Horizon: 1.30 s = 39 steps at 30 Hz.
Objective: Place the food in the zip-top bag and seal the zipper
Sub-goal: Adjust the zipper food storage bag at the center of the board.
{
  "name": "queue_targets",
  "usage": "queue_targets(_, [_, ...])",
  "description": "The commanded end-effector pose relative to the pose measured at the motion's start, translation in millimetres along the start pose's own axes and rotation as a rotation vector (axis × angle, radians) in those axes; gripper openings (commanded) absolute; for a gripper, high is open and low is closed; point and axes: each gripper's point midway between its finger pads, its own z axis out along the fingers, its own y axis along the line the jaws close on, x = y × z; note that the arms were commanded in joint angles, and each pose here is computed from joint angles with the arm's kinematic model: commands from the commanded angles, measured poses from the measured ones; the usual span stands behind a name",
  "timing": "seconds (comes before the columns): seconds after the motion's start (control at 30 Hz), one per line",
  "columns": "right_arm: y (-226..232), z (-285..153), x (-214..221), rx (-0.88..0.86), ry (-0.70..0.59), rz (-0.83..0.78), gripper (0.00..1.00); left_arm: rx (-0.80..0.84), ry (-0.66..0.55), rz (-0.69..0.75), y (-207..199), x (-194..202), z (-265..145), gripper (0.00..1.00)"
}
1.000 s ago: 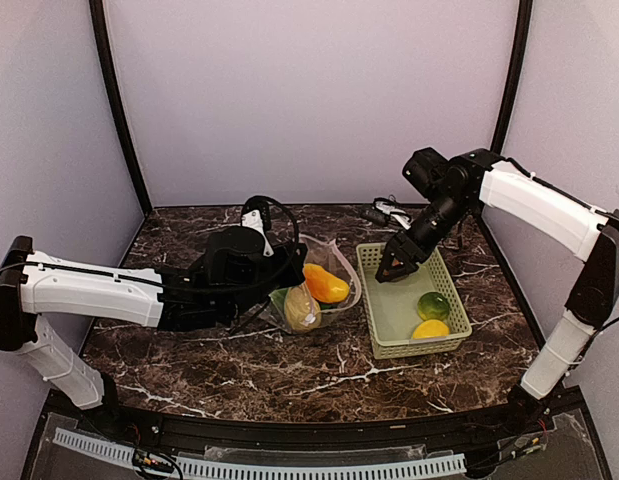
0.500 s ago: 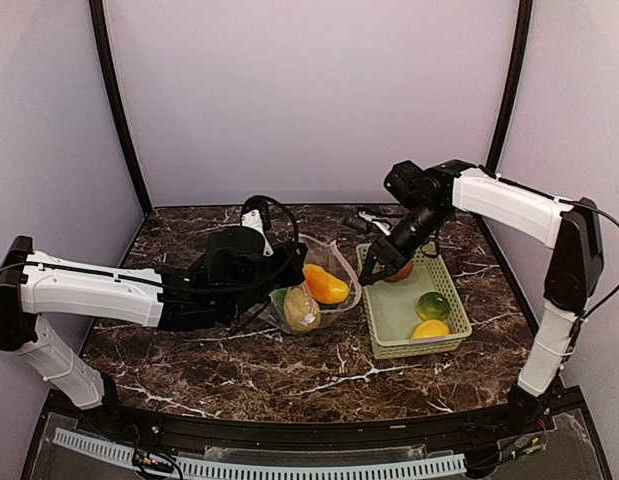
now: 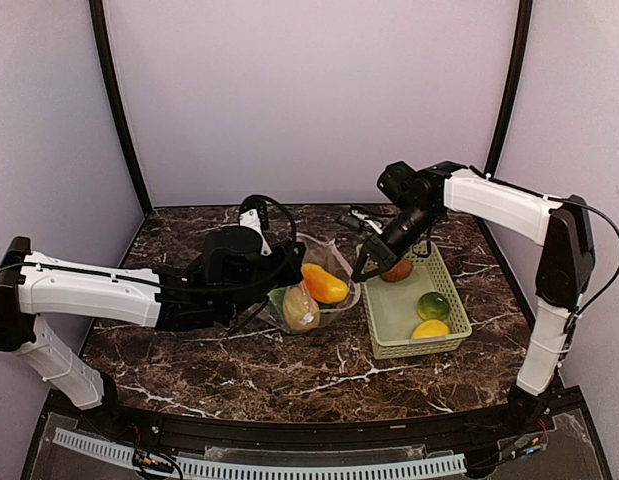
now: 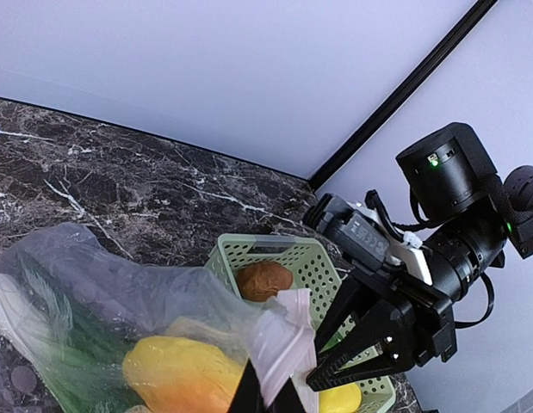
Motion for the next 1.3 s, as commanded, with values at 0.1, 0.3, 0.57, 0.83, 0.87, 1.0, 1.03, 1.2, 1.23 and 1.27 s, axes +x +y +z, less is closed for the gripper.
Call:
queue_targets(0.1, [-6, 13, -6, -0.018, 0.012, 0.007, 0.24, 0.014, -0.037, -0.029, -3, -14, -10, 0.01])
queue_targets(0.3, [-3, 13, -11, -0.019, 0.007, -0.006, 0.04, 0.006, -0.04, -0.016, -3, -16, -9, 0.01])
queue_targets(0.57, [78, -79, -52, -0.09, -0.183, -0.203, 0.0, -0.035, 0.123, 0.101, -11, -14, -17, 0.01])
queue_targets(0.83, [47, -55, -47, -0.049, -0.135, -0.124, 0.0, -0.034, 0.091, 0.14, -21, -51, -26, 0.01])
queue_targets(0.87, [41, -54, -46, -0.027, -0.127, -0.118, 0.0, -0.031, 0.075, 0.13, -20, -54, -27, 0.01])
queue_targets(1.0, [48, -65, -47, -0.005, -0.145, -0.15, 0.0, -0.026, 0.061, 0.141, -24, -63, -29, 0.01])
queue_targets(1.03, [53, -69, -48, -0.007, -0.159, -0.161, 0.0, -0.037, 0.064, 0.148, -21, -60, -27, 0.01])
queue_targets(1.2, [73, -81, -47, -0.053, -0.196, -0.2, 0.0, -0.103, 0.131, 0.236, -14, -49, -15, 0.01])
queue_targets(1.23, [74, -80, -45, -0.059, -0.195, -0.203, 0.0, -0.106, 0.133, 0.243, -14, -50, -14, 0.01])
queue_targets(1.27, [72, -77, -42, -0.061, -0.188, -0.196, 0.0, -0.112, 0.13, 0.24, -12, -48, -13, 0.01])
